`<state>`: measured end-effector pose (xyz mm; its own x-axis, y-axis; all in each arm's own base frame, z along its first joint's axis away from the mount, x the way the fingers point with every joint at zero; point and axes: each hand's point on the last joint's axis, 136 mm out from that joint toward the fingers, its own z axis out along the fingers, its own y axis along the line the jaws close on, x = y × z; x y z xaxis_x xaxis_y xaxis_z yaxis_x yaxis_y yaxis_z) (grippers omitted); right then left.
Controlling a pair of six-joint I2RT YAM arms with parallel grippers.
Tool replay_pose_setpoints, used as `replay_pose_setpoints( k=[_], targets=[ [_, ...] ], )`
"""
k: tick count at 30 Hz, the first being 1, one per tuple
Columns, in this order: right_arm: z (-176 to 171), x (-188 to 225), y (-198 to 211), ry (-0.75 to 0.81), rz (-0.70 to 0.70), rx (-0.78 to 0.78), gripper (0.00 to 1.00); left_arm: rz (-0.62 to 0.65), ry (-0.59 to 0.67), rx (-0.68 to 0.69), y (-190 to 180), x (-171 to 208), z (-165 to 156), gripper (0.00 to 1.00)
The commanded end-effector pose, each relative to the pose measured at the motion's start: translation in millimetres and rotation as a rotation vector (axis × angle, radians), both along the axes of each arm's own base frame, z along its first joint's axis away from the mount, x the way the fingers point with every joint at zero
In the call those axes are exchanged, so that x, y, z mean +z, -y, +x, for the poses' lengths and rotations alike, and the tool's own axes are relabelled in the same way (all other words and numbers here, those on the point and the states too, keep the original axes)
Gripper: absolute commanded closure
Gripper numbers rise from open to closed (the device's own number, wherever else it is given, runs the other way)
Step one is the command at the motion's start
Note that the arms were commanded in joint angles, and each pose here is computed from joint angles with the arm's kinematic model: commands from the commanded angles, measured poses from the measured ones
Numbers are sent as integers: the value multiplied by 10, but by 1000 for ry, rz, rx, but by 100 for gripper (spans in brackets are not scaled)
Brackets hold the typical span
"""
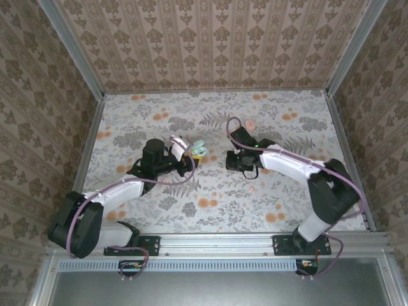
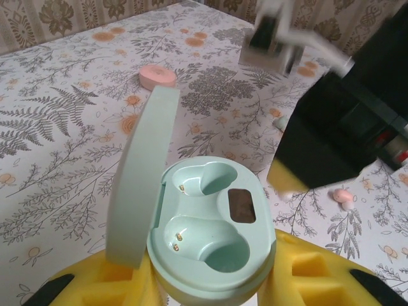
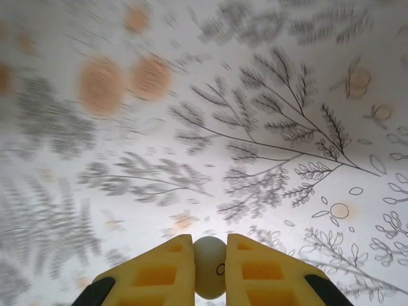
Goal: Insert the wireless bluetooth earbuds into the charging case
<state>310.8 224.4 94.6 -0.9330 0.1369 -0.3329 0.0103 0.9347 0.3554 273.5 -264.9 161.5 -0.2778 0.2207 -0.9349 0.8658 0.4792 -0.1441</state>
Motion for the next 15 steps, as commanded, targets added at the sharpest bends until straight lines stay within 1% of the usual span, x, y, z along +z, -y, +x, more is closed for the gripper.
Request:
replay_pose_setpoints(
  k=[1, 4, 5, 8, 11, 15],
  targets=[
    [-83, 385, 28, 83, 27, -21, 91, -57, 85, -61, 97, 146, -50, 89],
    [-132, 663, -53, 141, 57, -5, 91, -84, 124, -87, 155, 186, -57, 89],
    [-157, 861, -84, 184, 84, 4, 91, -90, 133, -98, 182, 198, -61, 89],
    [-199, 1128, -236, 240, 121, 35, 91, -95, 147, -128, 269, 204, -69, 89],
    [-209, 1325, -399, 279, 147, 67, 91, -90, 156, -151, 349, 204, -86, 89],
    [-173, 1441, -534, 302, 155, 97, 91, -85, 160, -168, 399, 210, -113, 89]
  ],
)
